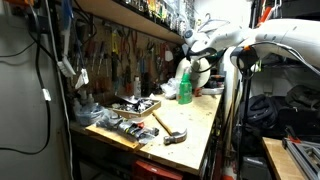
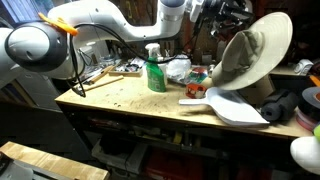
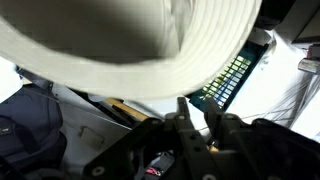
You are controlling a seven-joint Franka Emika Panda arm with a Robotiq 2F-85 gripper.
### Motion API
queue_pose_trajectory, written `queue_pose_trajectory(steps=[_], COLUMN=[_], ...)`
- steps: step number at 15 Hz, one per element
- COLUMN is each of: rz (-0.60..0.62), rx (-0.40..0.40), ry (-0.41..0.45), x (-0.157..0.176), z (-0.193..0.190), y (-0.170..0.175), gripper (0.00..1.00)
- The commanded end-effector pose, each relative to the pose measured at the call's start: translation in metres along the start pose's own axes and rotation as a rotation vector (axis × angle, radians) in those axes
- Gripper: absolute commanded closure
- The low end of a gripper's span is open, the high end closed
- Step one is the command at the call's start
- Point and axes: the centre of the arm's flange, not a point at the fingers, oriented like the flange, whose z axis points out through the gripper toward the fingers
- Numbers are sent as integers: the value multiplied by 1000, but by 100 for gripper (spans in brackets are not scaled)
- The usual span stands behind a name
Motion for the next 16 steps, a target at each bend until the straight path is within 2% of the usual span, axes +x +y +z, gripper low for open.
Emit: queue_pose_trajectory(steps=[1,3,6,7,10,14,16], rz=[-16,-108,-272,-330,-509,-754,-866], rx=[-31,-81,-105,-109,-115,-78,-59], ry=[-35,-113,-183,-200,-213,-207,-246], x=[-41,-42,-35,-32,-17,11,30], z=[35,28,8,3,-3,6,5], y=[-52,-57,-60,-63,-71,-69,-64], gripper=[42,27,5,1,0,0,0])
